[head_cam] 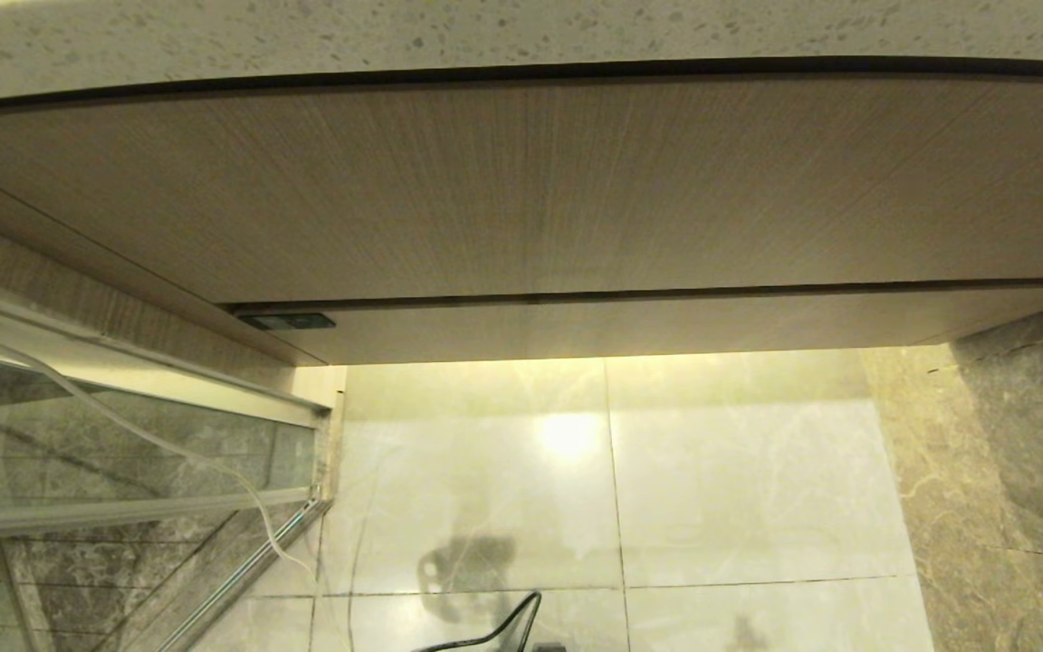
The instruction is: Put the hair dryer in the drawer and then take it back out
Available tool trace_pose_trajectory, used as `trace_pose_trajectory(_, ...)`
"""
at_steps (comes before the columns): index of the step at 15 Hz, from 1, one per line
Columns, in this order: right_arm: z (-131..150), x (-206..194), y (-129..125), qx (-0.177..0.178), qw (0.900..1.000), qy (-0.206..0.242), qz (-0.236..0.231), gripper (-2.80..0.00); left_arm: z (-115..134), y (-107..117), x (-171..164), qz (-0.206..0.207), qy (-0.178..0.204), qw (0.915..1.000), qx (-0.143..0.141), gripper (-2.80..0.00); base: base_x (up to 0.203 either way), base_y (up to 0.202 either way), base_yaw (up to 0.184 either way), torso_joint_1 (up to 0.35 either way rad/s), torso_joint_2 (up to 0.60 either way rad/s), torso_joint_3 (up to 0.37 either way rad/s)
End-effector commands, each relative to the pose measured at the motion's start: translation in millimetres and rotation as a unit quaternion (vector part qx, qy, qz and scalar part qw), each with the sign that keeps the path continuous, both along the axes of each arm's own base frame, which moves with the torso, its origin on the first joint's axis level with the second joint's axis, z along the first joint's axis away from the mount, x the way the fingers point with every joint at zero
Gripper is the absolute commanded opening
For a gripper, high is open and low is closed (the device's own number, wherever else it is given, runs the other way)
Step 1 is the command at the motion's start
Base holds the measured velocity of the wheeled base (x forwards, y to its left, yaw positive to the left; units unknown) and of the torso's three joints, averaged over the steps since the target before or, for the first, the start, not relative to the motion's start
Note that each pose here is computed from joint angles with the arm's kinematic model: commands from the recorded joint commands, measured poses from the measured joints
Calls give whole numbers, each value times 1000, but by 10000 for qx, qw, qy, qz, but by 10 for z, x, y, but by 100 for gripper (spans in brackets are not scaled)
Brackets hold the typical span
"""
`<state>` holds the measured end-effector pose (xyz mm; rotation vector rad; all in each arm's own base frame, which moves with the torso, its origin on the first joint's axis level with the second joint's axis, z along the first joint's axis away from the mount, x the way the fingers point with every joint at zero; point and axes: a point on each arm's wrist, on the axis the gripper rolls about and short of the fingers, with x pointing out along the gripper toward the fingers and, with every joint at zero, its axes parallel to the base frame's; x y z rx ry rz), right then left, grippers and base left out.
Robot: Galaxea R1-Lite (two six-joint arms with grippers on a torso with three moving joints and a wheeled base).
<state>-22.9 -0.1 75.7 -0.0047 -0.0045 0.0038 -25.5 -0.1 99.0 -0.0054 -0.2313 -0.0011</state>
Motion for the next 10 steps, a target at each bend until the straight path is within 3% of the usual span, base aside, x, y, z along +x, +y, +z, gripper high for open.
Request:
trace_pose_trajectory(1,-2,2,0,-15,10000,7,11,-280,-109,0,37,2,191,9998,-2,-280,0,0,0,0,0,0)
trace_pose_trajectory(10,-4,2,0,-7,10000,15,12,-280,-109,0,37,2,191,9998,-2,-280,0,0,0,0,0,0)
